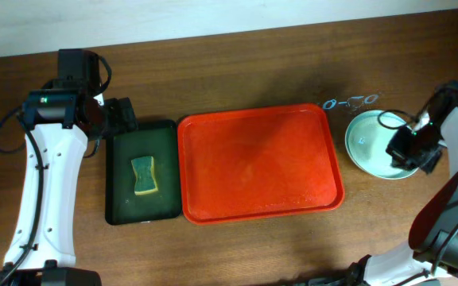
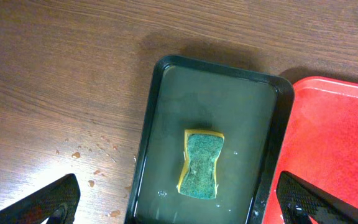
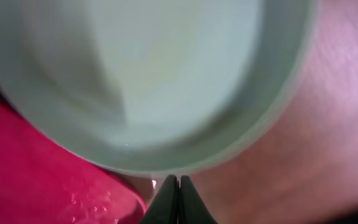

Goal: Clean dirty plates on tray and stack at the side
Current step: 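Carry the plate right and lower it onto the plate stack, then open right gripper and raise it off the stacked plates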

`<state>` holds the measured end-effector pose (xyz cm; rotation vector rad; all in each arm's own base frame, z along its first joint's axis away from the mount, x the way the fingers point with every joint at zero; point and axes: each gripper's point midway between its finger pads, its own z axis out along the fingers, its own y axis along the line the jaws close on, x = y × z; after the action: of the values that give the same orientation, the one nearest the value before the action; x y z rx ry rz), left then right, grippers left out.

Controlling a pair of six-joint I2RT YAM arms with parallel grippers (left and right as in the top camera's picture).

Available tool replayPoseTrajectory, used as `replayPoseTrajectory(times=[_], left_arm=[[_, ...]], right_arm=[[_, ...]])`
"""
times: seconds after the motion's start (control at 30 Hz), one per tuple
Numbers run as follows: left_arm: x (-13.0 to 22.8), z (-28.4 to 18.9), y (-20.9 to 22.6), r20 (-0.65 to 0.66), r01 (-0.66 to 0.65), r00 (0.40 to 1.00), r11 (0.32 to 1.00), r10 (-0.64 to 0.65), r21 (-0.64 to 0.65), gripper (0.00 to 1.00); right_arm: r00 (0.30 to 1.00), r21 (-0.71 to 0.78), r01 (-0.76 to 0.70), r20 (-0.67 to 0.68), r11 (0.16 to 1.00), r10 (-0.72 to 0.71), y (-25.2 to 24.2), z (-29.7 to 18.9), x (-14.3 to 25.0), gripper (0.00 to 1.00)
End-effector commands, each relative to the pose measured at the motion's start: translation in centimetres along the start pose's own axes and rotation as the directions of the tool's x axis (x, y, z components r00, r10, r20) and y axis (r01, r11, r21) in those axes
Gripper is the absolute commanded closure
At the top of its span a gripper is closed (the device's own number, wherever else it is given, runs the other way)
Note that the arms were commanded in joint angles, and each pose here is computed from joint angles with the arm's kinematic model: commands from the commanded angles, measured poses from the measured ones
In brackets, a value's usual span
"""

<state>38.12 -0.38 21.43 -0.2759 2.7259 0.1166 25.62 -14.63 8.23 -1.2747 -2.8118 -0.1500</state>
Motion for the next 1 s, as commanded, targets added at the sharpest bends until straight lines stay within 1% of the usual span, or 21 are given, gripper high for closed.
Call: replayPoseTrajectory(times=[0.0,0.07,0.17,0.23,0.27,0.33,0.4,0.47,0.5,0.53,0.63,0.67,0.77,0.8,0.93,0.97], left_arm=[[-0.1,0.1,0.2,0.002,-0.001,1.0,1.0,0.001,-0.006,0.01],[-0.1,0.1,0.2,0.002,-0.001,1.0,1.0,0.001,-0.005,0.01],[-0.1,0.1,0.2,0.002,-0.001,1.0,1.0,0.001,-0.006,0.01],[-0.1,0.1,0.2,0.002,-0.001,1.0,1.0,0.001,-0.006,0.01],[-0.1,0.1,0.2,0.002,-0.001,1.0,1.0,0.001,-0.005,0.01],[-0.1,0.1,0.2,0.002,-0.001,1.0,1.0,0.001,-0.006,0.01],[-0.1,0.1,0.2,0.002,-0.001,1.0,1.0,0.001,-0.006,0.01],[-0.1,0.1,0.2,0.002,-0.001,1.0,1.0,0.001,-0.005,0.01],[-0.1,0.1,0.2,0.002,-0.001,1.0,1.0,0.001,-0.005,0.01],[-0.1,0.1,0.2,0.002,-0.001,1.0,1.0,0.001,-0.005,0.01],[-0.1,0.1,0.2,0.002,-0.001,1.0,1.0,0.001,-0.005,0.01],[-0.1,0.1,0.2,0.002,-0.001,1.0,1.0,0.001,-0.005,0.01],[-0.1,0.1,0.2,0.002,-0.001,1.0,1.0,0.001,-0.005,0.01],[-0.1,0.1,0.2,0.002,-0.001,1.0,1.0,0.001,-0.005,0.01],[-0.1,0.1,0.2,0.002,-0.001,1.0,1.0,0.001,-0.005,0.01],[-0.1,0.1,0.2,0.002,-0.001,1.0,1.0,0.001,-0.005,0.01]], right_arm=[[0.964,0.034,-0.263,-0.031,0.964,0.265,-3.1,-0.9,0.9,0.96],[0.941,0.047,-0.332,-0.061,0.942,0.334,-4.6,-1.1,1.5,0.96],[0.922,0.052,-0.378,-0.07,0.924,0.381,-5.8,-0.5,1.7,0.96],[0.9,0.082,-0.429,-0.047,0.9,0.433,-6.7,1.2,1.8,0.96],[0.9,0.075,-0.432,-0.035,0.899,0.435,-6.7,1.8,1.5,0.96],[0.902,0.015,-0.431,-0.005,0.902,0.431,-6.0,3.2,0.5,0.96],[0.903,-0.039,-0.428,0.007,0.903,0.429,-5.3,3.3,-0.3,0.96],[0.907,-0.127,-0.417,0.014,0.9,0.422,-3.9,3.1,-1.4,0.96],[0.908,-0.17,-0.41,0.014,0.896,0.418,-3.2,3.0,-1.9,0.95],[0.91,-0.206,-0.402,0.014,0.892,0.414,-2.6,2.9,-2.3,0.92],[0.935,-0.231,-0.334,0.045,0.914,0.353,-2.3,2.7,-2.9,0.91],[0.941,-0.251,-0.315,0.043,0.915,0.335,-1.9,2.6,-3.0,0.88],[0.981,-0.413,-0.168,0.014,0.895,0.191,1.2,1.5,-2.4,0.69],[0.989,-0.459,-0.127,0.006,0.879,0.146,2.1,1.1,-2.0,0.66],[0.996,-0.441,0.087,0.064,0.893,-0.065,4.1,1.4,-0.9,0.64],[0.986,-0.408,0.167,0.082,0.897,-0.146,4.9,1.8,-0.4,0.63]])
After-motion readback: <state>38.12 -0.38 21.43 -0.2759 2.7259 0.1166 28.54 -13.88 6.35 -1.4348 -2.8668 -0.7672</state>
